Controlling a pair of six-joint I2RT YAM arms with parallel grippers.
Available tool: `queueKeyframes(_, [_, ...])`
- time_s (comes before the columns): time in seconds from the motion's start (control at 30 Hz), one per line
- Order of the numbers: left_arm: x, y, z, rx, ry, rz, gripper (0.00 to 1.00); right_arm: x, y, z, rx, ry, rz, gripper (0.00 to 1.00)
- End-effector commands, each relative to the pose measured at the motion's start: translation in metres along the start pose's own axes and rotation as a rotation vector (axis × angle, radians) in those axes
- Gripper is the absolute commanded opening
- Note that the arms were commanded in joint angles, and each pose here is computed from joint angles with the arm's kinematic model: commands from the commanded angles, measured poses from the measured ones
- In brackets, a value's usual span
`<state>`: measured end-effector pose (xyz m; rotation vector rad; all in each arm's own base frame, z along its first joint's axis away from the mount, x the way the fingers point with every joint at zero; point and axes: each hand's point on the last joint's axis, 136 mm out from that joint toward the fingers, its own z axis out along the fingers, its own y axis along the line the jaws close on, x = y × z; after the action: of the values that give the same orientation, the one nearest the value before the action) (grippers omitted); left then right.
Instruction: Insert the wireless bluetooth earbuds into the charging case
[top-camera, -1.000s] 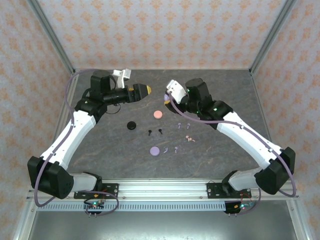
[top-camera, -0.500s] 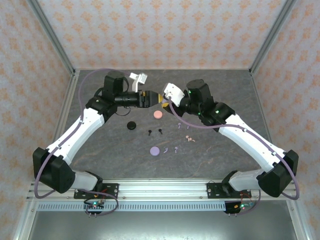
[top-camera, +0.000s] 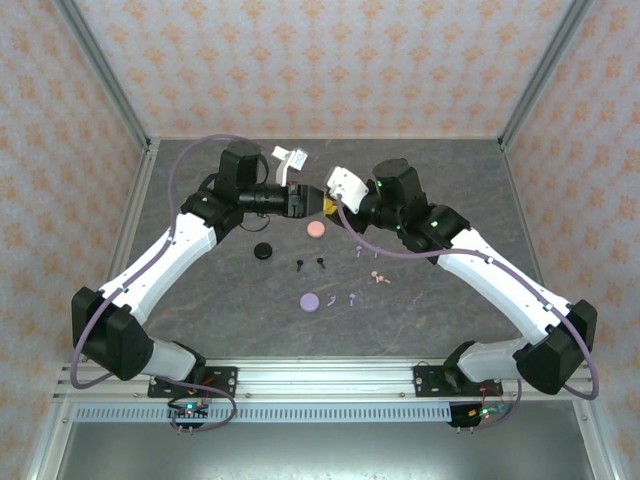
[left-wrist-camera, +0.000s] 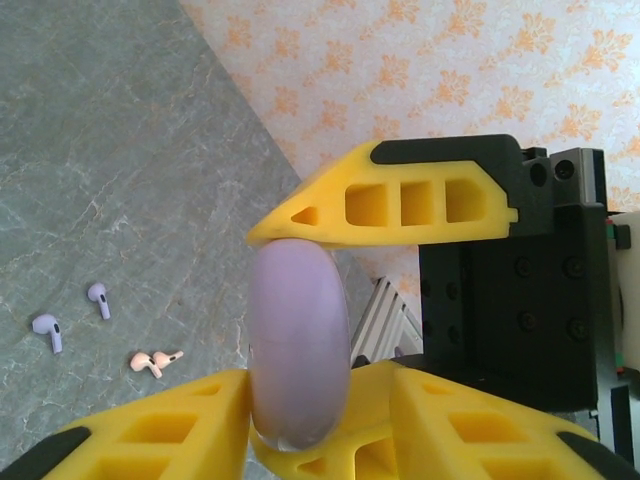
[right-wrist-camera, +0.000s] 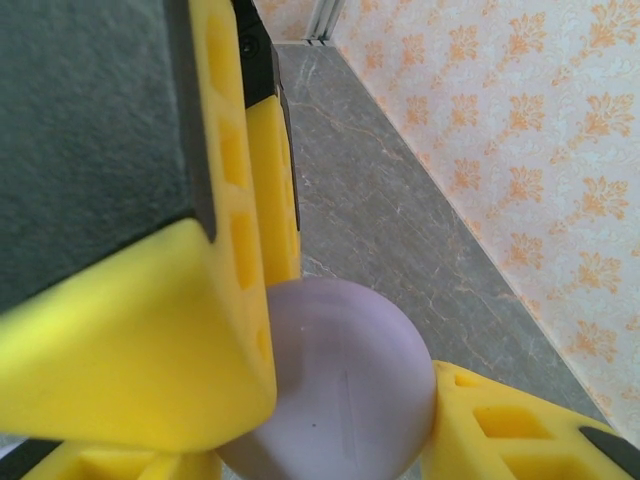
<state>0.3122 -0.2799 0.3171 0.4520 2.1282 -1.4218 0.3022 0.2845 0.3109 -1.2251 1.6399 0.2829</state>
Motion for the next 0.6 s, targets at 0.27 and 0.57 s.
queueKeyframes(0.27, [0.002,-0.014,0.005,0.045,0.039,0.046,0.25,-0.015,0.004,-0.005,-0.022,-0.062,0.0,0.45])
queueKeyframes(0.57, [-0.006,-0.012,0.001,0.007,-0.02,0.08,0.19,-0.004,0.012,-0.004,-0.068,0.003,0.041,0.59])
